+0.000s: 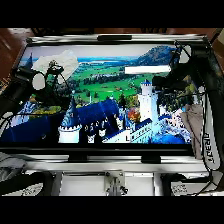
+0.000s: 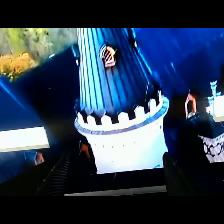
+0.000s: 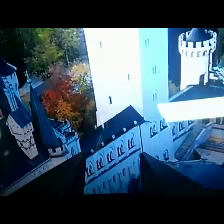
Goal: Fold the shirts.
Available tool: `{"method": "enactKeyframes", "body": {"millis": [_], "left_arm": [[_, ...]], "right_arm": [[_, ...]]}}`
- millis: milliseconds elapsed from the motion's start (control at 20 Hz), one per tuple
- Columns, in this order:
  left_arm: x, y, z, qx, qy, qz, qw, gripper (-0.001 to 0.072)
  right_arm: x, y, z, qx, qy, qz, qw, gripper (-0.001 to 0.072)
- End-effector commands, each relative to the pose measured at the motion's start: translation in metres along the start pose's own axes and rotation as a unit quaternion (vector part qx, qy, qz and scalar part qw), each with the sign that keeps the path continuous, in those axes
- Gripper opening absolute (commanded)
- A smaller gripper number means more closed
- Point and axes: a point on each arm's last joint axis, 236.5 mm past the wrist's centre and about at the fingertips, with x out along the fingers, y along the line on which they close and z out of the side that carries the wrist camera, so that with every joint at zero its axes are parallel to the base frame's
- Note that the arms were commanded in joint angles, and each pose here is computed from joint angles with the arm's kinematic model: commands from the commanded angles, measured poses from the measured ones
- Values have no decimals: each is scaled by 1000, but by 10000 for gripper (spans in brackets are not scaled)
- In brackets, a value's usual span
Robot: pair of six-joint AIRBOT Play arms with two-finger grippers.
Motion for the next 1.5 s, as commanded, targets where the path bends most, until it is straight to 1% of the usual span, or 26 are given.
{"method": "enactKeyframes", "body": {"millis": [0,700,850,950,1150,1250,1350,1450], "left_arm": [[0,0,0,0,0,0,1000,690],[0,0,1,-4,-1,-1,1000,691],[-1,-17,16,-16,-33,-35,999,691],[0,-17,28,-16,-56,-37,998,691],[3,-24,29,-21,-53,-49,997,690],[1,-14,61,-22,-113,-37,993,691],[-4,22,105,-45,-162,3,986,691],[0,67,150,-86,-182,25,979,691]], "right_arm": [[0,0,0,0,1,0,1000,452],[0,0,4,0,-8,0,1000,452],[0,0,5,0,-9,-1,1000,452],[0,0,5,1,-10,0,1000,452],[0,1,9,-1,-19,1,1000,452],[0,2,13,-6,-28,4,1000,452],[0,4,13,-3,-27,8,1000,453],[0,7,5,-3,-10,14,1000,452]]}}
